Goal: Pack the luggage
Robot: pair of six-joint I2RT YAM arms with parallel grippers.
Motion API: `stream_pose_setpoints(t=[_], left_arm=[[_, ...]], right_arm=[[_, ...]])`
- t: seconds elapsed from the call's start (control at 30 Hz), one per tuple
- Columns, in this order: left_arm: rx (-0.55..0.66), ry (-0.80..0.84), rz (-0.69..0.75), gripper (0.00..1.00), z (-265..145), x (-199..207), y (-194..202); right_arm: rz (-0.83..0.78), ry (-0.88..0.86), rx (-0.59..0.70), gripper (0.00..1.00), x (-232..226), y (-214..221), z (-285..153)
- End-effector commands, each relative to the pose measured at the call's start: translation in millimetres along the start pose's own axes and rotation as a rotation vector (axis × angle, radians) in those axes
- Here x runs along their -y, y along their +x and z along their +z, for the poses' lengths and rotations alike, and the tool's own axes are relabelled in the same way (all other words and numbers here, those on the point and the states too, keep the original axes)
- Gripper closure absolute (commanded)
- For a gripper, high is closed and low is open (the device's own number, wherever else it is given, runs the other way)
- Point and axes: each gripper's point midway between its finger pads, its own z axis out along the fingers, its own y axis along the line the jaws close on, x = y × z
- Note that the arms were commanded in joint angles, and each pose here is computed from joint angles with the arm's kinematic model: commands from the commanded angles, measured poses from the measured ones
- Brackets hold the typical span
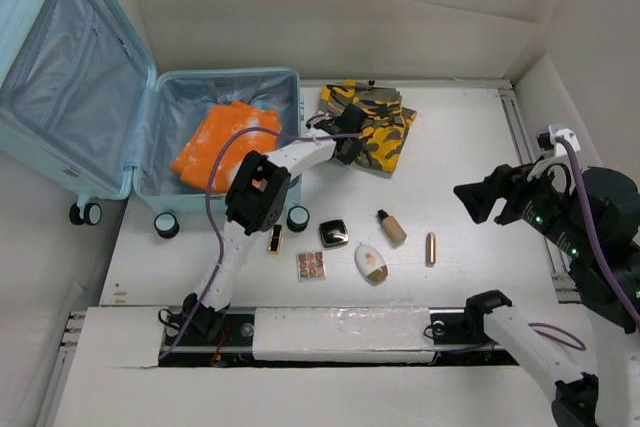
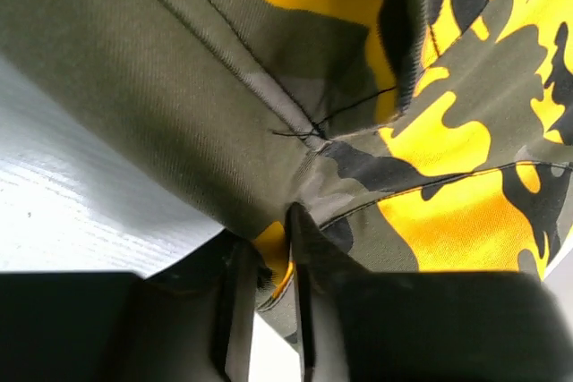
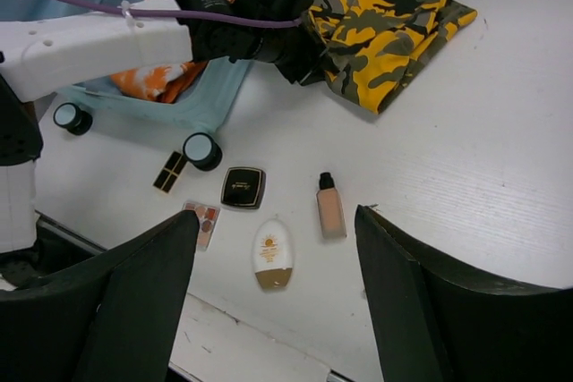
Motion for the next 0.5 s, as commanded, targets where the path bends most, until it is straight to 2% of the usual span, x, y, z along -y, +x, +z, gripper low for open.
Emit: stream_pose_setpoints(t=[0.0, 0.1, 0.3, 0.33, 0.47], left_arm=[[0.018, -0.093, 0.096, 0.90, 17, -33, 0], [0.030, -0.008, 0.175, 1.00, 9, -2, -7], [0.059, 0.197, 0.286, 1.00, -34, 68, -23], [0.071, 0.266, 0.290, 1.00, -53, 91, -29], [0.031, 0.455, 0.376, 1.00, -103, 134, -50]], right_arm=[[-0.034, -0.031, 0.058, 0.23, -9, -16, -12], [-0.042, -0.090, 0.064, 0.23, -20, -18, -12], [-0.035, -0.123, 0.058, 0.23, -24, -16, -6], [-0.035, -0.122, 0.057, 0.23, -24, -17, -3], [-0.035, -0.123, 0.059, 0.23, -24, -19, 1]])
